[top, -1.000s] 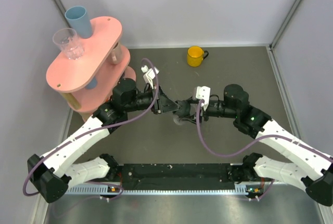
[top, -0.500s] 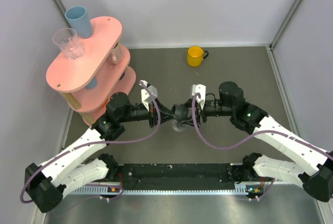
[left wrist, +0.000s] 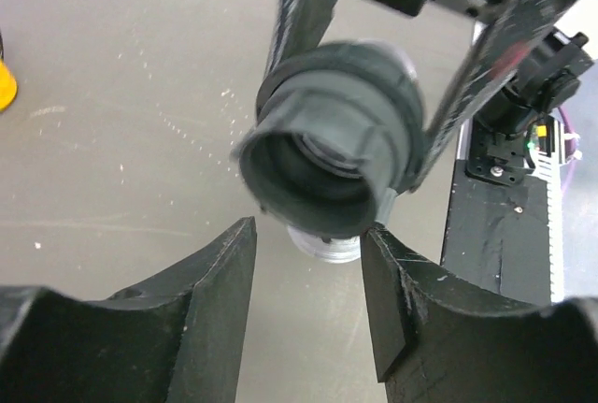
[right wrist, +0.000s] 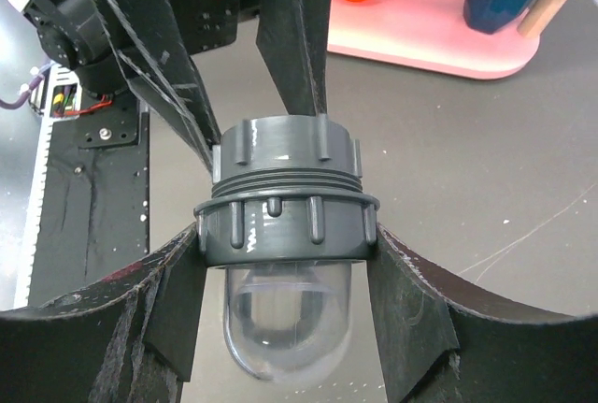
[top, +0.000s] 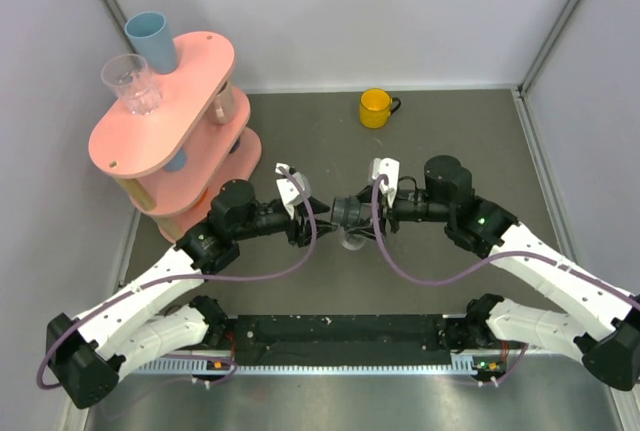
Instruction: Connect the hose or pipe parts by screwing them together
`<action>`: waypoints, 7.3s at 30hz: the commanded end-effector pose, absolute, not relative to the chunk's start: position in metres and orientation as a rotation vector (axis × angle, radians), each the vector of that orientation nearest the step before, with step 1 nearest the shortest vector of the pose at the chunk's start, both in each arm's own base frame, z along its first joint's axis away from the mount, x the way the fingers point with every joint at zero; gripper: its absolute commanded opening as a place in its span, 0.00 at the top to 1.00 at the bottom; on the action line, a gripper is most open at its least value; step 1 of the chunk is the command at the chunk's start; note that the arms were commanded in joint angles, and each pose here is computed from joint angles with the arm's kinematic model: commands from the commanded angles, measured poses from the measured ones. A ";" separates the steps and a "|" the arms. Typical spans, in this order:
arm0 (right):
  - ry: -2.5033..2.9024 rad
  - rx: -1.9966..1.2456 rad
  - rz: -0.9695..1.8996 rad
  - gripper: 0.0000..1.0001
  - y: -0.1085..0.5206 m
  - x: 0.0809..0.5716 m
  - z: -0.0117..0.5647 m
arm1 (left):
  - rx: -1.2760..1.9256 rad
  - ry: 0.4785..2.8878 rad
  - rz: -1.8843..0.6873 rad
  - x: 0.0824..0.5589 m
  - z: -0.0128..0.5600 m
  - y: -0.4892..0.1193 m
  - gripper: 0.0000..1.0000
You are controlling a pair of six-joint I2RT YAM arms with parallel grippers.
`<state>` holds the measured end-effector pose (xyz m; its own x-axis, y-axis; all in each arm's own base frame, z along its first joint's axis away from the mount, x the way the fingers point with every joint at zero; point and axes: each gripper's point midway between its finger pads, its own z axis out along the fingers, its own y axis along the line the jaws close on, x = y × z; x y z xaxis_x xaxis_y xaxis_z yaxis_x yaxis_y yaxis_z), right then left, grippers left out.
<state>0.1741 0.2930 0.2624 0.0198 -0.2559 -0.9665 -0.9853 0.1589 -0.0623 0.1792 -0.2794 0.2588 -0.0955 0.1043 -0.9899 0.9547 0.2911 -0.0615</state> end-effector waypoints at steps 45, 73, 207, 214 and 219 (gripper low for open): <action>1.117 -1.300 0.916 1.00 0.289 0.152 0.331 | 0.547 1.678 -1.662 0.157 0.351 -0.287 0.06; 1.175 -1.289 0.990 1.00 0.299 0.154 0.330 | 0.792 1.656 -1.630 0.148 0.312 -0.299 0.60; 1.258 -1.396 0.833 0.14 0.280 0.146 0.328 | 0.764 1.644 -1.517 0.174 0.293 -0.295 1.00; 1.255 -1.444 0.923 0.20 0.292 0.136 0.319 | 0.767 1.641 -1.524 0.174 0.296 -0.296 1.00; 1.303 -1.472 0.965 0.21 0.301 0.134 0.300 | 0.774 1.618 -1.535 0.173 0.302 -0.296 1.00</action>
